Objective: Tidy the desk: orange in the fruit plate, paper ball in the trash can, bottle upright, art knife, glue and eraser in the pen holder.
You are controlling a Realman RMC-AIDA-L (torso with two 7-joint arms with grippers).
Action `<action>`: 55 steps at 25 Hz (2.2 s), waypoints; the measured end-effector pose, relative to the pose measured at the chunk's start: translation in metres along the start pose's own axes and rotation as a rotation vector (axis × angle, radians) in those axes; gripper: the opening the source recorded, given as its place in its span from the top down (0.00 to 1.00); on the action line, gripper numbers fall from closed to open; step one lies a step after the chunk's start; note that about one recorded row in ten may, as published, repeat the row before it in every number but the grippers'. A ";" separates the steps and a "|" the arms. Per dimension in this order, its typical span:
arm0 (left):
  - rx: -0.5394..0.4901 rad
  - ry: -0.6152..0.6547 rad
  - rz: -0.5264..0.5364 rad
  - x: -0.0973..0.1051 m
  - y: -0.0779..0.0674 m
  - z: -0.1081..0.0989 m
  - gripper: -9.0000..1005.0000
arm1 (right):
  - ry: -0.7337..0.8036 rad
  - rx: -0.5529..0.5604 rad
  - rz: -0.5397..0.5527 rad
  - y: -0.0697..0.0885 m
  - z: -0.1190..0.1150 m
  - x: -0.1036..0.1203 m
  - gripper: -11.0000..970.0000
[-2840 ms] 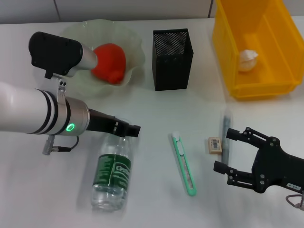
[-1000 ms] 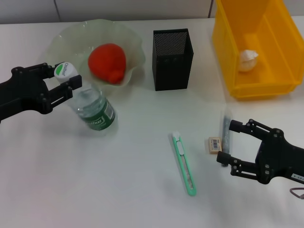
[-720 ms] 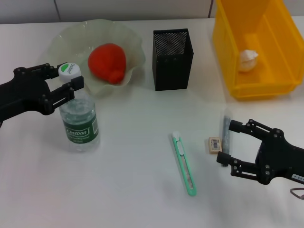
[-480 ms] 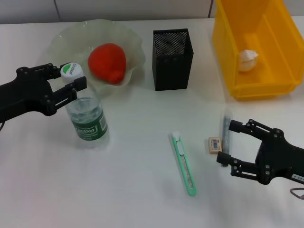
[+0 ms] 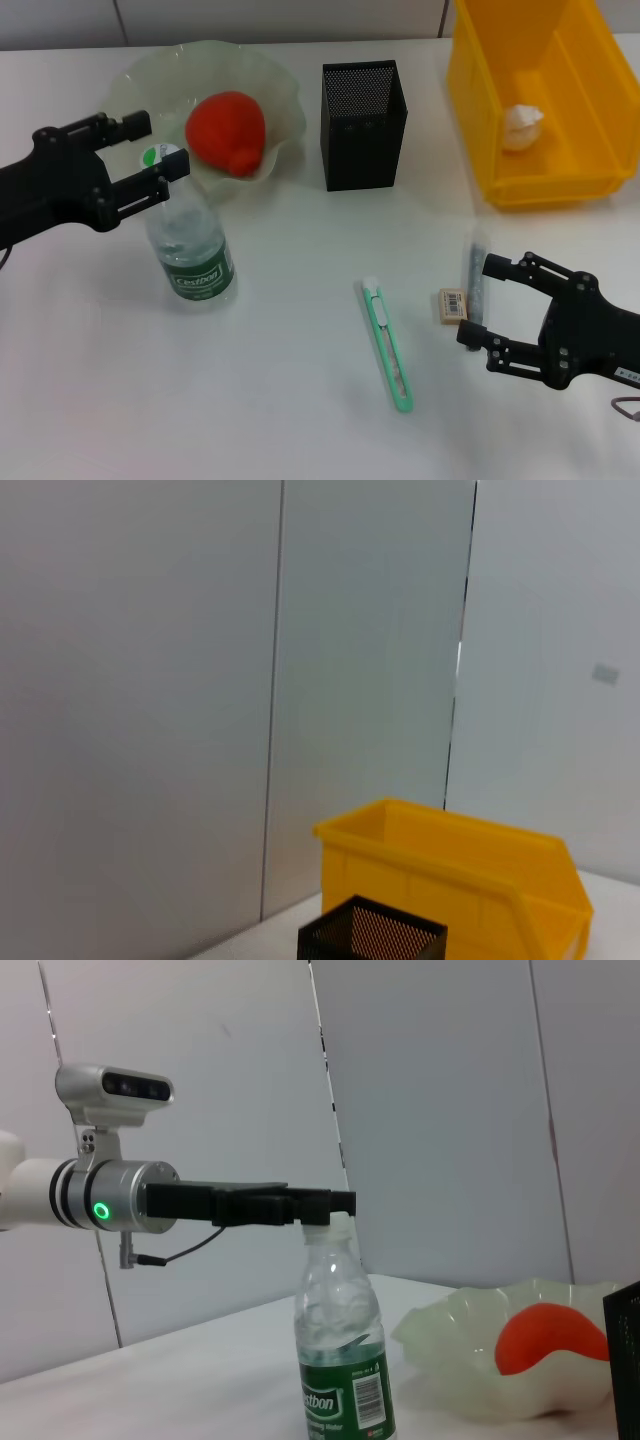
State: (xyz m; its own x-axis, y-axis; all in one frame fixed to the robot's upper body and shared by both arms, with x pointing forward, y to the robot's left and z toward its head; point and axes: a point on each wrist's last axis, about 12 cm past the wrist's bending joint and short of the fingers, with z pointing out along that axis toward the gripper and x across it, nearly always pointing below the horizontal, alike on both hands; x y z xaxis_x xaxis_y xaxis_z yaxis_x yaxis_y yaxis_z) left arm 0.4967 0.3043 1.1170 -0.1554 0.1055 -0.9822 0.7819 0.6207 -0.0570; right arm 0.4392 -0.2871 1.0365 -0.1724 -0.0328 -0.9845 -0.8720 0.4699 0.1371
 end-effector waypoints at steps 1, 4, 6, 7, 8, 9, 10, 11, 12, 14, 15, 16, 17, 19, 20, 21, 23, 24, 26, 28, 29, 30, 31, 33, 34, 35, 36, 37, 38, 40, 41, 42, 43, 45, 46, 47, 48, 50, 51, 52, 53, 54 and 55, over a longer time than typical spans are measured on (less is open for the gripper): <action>-0.001 -0.007 0.005 0.000 0.000 -0.001 0.38 | 0.001 0.001 0.001 0.000 -0.001 0.000 0.13; 0.003 -0.035 0.033 -0.004 0.000 -0.005 0.31 | 0.001 0.001 0.004 0.000 -0.001 0.000 0.13; 0.005 -0.063 0.049 -0.009 0.001 -0.012 0.29 | -0.001 -0.002 0.006 0.000 -0.001 -0.002 0.13; 0.003 -0.096 0.064 -0.014 0.002 -0.022 0.28 | -0.007 -0.009 0.005 -0.001 -0.002 -0.006 0.13; 0.003 -0.096 0.064 -0.014 0.002 -0.022 0.27 | -0.007 -0.009 0.005 -0.001 -0.002 -0.006 0.13; -0.005 -0.119 0.070 -0.017 0.004 -0.030 0.26 | -0.012 -0.011 0.006 -0.002 -0.003 -0.009 0.13; -0.013 -0.136 0.073 -0.018 0.004 -0.036 0.25 | -0.014 -0.014 0.009 -0.004 -0.005 -0.014 0.13; -0.028 -0.160 0.071 -0.019 0.005 -0.042 0.24 | -0.011 -0.015 0.017 -0.007 -0.007 -0.020 0.13; -0.046 -0.222 0.068 -0.015 0.003 -0.056 0.23 | 0.019 -0.024 0.035 -0.014 -0.011 -0.036 0.13; -0.031 -0.243 0.076 -0.010 -0.001 -0.060 0.21 | 0.047 -0.030 0.048 -0.017 -0.013 -0.048 0.13; -0.015 -0.259 0.089 -0.005 -0.005 -0.062 0.21 | 0.071 -0.033 0.056 -0.020 -0.013 -0.057 0.13; 0.017 -0.265 0.102 0.000 -0.011 -0.063 0.21 | 0.107 -0.035 0.071 -0.023 -0.013 -0.069 0.13; 0.099 -0.241 0.125 0.017 -0.024 -0.060 0.21 | 0.205 -0.029 0.107 -0.028 -0.008 -0.094 0.13; 0.136 -0.215 0.128 0.026 -0.030 -0.056 0.21 | 0.262 -0.019 0.109 -0.030 -0.003 -0.109 0.13; 0.165 -0.193 0.129 0.034 -0.035 -0.052 0.22 | 0.332 -0.006 0.123 -0.030 0.005 -0.121 0.13; 0.192 -0.172 0.135 0.041 -0.040 -0.049 0.22 | 0.395 0.007 0.127 -0.029 0.014 -0.132 0.13; 0.242 -0.158 0.141 0.055 -0.049 -0.039 0.22 | 0.543 0.047 0.105 -0.024 0.037 -0.152 0.13; 0.259 -0.160 0.140 0.061 -0.053 -0.034 0.22 | 0.653 0.102 0.102 -0.018 0.060 -0.163 0.13; 0.283 -0.153 0.123 0.070 -0.058 -0.027 0.22 | 0.725 0.158 0.104 -0.015 0.076 -0.168 0.13; 0.298 -0.133 0.106 0.076 -0.059 -0.022 0.22 | 0.817 0.209 0.091 -0.008 0.103 -0.172 0.13; 0.303 -0.118 0.097 0.078 -0.059 -0.018 0.22 | 0.855 0.230 0.084 -0.006 0.114 -0.172 0.13; 0.303 -0.111 0.092 0.079 -0.059 -0.017 0.22 | 0.885 0.235 0.078 -0.002 0.125 -0.172 0.13; 0.303 -0.104 0.087 0.080 -0.058 -0.015 0.22 | 0.911 0.237 0.079 0.001 0.137 -0.168 0.13; 0.299 -0.098 0.086 0.081 -0.057 -0.013 0.22 | 0.935 0.239 0.089 0.003 0.151 -0.162 0.13; 0.296 -0.092 0.086 0.081 -0.057 -0.012 0.22 | 0.945 0.235 0.092 0.004 0.160 -0.157 0.13; 0.292 -0.086 0.085 0.082 -0.056 -0.012 0.22 | 0.951 0.233 0.095 0.005 0.164 -0.154 0.13; 0.289 -0.082 0.084 0.083 -0.056 -0.011 0.22 | 0.957 0.230 0.098 0.005 0.168 -0.150 0.13; 0.284 -0.075 0.082 0.083 -0.055 -0.011 0.22 | 0.968 0.229 0.102 0.004 0.175 -0.142 0.13; 0.284 -0.075 0.082 0.083 -0.055 -0.011 0.22 | 0.968 0.229 0.102 0.004 0.175 -0.142 0.13; 0.283 -0.072 0.080 0.084 -0.055 -0.011 0.22 | 0.968 0.229 0.109 0.003 0.178 -0.136 0.14; 0.283 -0.072 0.080 0.084 -0.055 -0.011 0.22 | 0.969 0.228 0.115 0.003 0.180 -0.133 0.14; 0.284 -0.072 0.080 0.083 -0.055 -0.010 0.22 | 0.968 0.220 0.128 0.002 0.184 -0.126 0.14; 0.284 -0.072 0.080 0.083 -0.055 -0.010 0.22 | 0.968 0.220 0.128 0.002 0.184 -0.126 0.14; 0.283 -0.070 0.081 0.083 -0.054 -0.010 0.22 | 0.969 0.217 0.137 0.001 0.186 -0.121 0.14; 0.283 -0.068 0.081 0.084 -0.054 -0.010 0.22 | 0.969 0.216 0.141 0.000 0.188 -0.119 0.14; 0.282 -0.067 0.082 0.084 -0.054 -0.009 0.22 | 0.970 0.214 0.152 -0.001 0.191 -0.114 0.14; 0.283 -0.067 0.081 0.084 -0.054 -0.009 0.22 | 0.970 0.214 0.152 -0.001 0.191 -0.114 0.14; 0.283 -0.067 0.079 0.084 -0.055 -0.009 0.22 | 0.971 0.208 0.160 -0.001 0.193 -0.109 0.15; 0.284 -0.067 0.076 0.085 -0.055 -0.008 0.22 | 0.972 0.207 0.163 -0.001 0.194 -0.107 0.15; 0.286 -0.067 0.072 0.086 -0.055 -0.008 0.22 | 0.974 0.205 0.164 -0.001 0.195 -0.105 0.15; 0.286 -0.067 0.072 0.086 -0.055 -0.008 0.22 | 0.974 0.204 0.164 0.000 0.195 -0.105 0.15; 0.287 -0.067 0.070 0.086 -0.055 -0.007 0.22 | 0.974 0.202 0.163 0.000 0.196 -0.104 0.16; 0.287 -0.067 0.069 0.086 -0.055 -0.007 0.22 | 0.977 0.200 0.162 0.000 0.196 -0.103 0.16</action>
State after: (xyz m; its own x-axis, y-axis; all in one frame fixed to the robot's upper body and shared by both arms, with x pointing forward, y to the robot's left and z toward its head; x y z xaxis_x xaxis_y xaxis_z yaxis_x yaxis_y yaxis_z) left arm 0.4358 0.2847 1.0371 -0.0633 0.0825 -0.9946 0.9294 0.3681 -0.0286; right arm 0.5465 -0.1104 1.1165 -0.6601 -0.6211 -0.4224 -0.7272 0.6694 0.1521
